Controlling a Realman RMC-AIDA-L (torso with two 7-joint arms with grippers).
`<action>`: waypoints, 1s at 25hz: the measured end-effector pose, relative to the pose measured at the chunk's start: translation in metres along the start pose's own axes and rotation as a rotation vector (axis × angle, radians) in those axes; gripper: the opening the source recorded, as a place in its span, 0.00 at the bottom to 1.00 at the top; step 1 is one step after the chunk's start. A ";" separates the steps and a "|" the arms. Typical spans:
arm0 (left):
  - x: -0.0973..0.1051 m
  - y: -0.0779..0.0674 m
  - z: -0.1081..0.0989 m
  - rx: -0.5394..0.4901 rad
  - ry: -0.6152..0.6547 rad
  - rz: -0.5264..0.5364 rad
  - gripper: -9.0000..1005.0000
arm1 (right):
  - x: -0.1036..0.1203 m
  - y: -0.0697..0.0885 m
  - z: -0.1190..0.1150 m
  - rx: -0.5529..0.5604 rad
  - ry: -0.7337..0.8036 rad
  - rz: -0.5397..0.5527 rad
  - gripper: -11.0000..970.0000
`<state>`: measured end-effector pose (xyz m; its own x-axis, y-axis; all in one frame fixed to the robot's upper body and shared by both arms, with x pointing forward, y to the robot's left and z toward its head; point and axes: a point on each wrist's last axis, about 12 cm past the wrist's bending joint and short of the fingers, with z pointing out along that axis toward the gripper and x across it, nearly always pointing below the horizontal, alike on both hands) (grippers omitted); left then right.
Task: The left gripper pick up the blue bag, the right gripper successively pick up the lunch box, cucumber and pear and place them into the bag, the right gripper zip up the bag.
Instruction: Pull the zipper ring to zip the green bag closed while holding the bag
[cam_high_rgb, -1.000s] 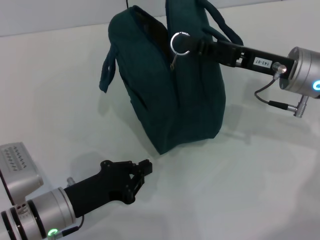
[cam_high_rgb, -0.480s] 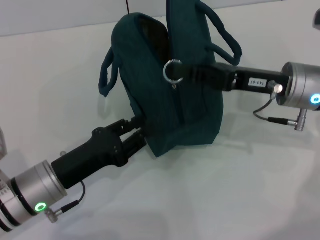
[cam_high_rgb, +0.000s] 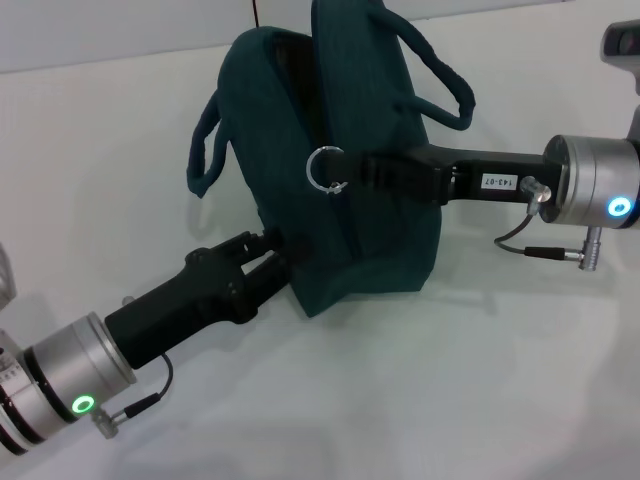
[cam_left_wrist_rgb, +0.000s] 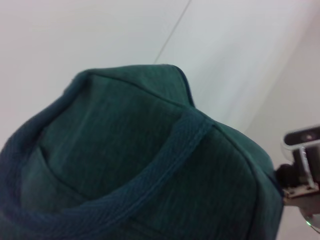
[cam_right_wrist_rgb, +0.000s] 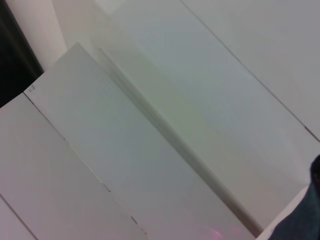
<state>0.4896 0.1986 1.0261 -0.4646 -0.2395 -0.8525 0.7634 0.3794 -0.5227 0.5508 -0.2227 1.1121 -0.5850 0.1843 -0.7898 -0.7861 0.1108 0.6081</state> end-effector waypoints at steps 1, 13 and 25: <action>0.000 0.000 0.000 -0.005 -0.004 -0.002 0.39 | 0.000 0.000 0.000 -0.002 0.000 0.000 0.02; 0.001 0.005 0.003 -0.037 0.023 0.022 0.27 | -0.004 0.000 0.001 0.003 -0.034 0.004 0.02; 0.009 0.001 0.002 -0.004 0.085 0.081 0.14 | -0.011 -0.006 0.002 0.050 -0.080 -0.019 0.02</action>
<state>0.4869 0.1946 1.0177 -0.4378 -0.1317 -0.8894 0.7981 0.3985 -0.4519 0.5623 -0.2240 1.1177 -0.5507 0.2592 -0.7934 -0.7848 0.1630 0.5980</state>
